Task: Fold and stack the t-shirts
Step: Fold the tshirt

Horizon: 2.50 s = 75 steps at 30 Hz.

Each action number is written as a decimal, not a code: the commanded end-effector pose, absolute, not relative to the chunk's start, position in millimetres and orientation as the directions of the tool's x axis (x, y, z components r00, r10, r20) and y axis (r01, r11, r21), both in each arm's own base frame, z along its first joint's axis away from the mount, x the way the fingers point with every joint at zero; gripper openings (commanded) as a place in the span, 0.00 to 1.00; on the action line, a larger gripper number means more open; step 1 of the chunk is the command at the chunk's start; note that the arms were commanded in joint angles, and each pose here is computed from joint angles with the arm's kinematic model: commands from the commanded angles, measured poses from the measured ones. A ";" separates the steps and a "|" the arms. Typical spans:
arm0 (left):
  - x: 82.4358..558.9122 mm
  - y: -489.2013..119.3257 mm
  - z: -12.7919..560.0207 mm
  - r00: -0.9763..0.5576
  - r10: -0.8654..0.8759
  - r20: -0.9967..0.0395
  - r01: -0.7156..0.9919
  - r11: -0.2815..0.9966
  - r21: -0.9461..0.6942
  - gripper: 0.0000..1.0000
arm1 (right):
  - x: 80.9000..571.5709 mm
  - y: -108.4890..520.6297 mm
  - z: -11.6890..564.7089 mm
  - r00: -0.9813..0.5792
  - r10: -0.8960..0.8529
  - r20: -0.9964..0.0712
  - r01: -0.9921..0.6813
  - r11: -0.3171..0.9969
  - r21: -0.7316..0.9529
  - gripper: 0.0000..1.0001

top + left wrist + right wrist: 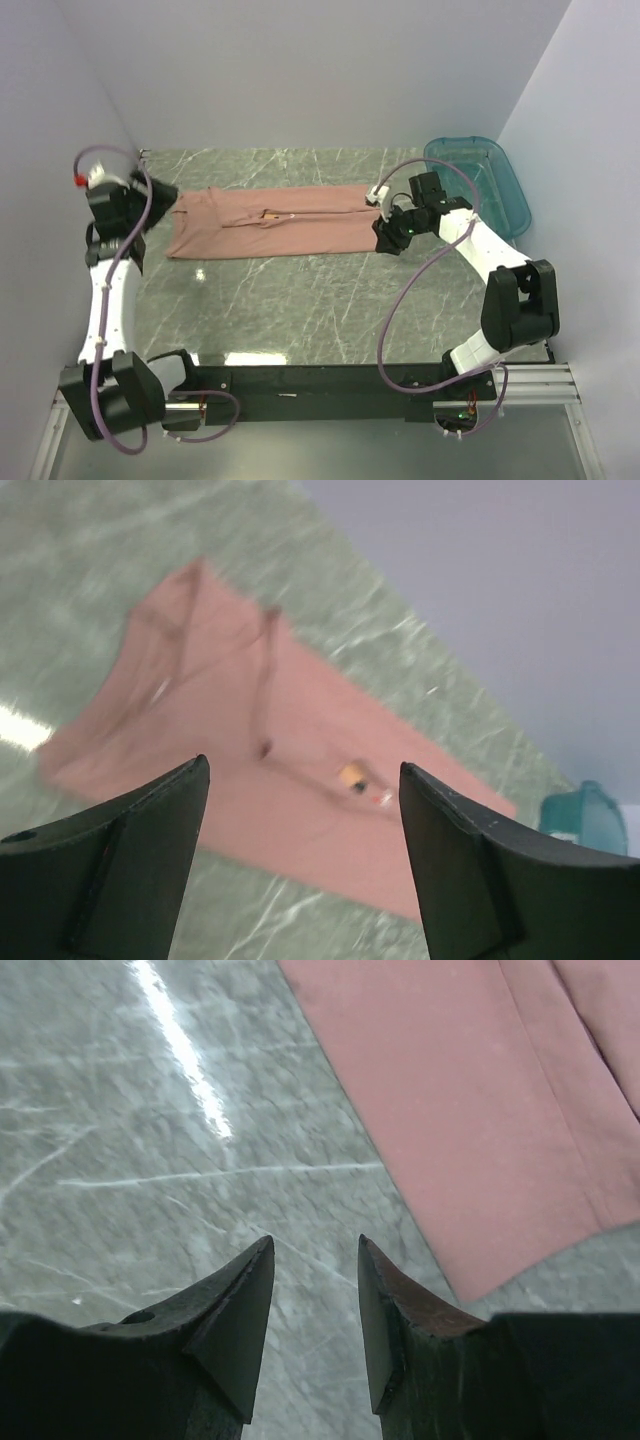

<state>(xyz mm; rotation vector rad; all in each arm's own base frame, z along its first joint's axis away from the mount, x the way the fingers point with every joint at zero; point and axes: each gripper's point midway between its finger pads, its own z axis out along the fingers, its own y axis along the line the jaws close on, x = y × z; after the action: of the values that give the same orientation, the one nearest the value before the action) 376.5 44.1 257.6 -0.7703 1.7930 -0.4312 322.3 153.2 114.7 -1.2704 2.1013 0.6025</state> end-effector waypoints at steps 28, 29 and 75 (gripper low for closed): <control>377.5 86.4 88.7 -0.611 -0.495 -0.618 -0.429 0.863 -0.268 0.63 | 340.6 124.2 107.5 -0.641 -0.417 -0.644 -0.709 0.642 0.291 0.48; 380.0 89.4 86.3 -0.614 -0.489 -0.620 -0.432 0.865 -0.255 0.63 | 340.4 124.6 106.8 -0.642 -0.416 -0.644 -0.710 0.640 0.293 0.49; 376.0 62.3 143.1 -0.498 -0.409 -0.764 -0.326 0.905 -0.273 0.74 | 400.5 87.0 43.9 -0.823 -0.244 -0.513 -0.362 0.922 0.141 0.48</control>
<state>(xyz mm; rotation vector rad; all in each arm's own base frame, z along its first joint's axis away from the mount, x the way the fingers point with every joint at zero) 370.3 68.4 143.5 -0.5690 2.1366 -0.0759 381.3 88.7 31.7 -0.4652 2.6273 0.3493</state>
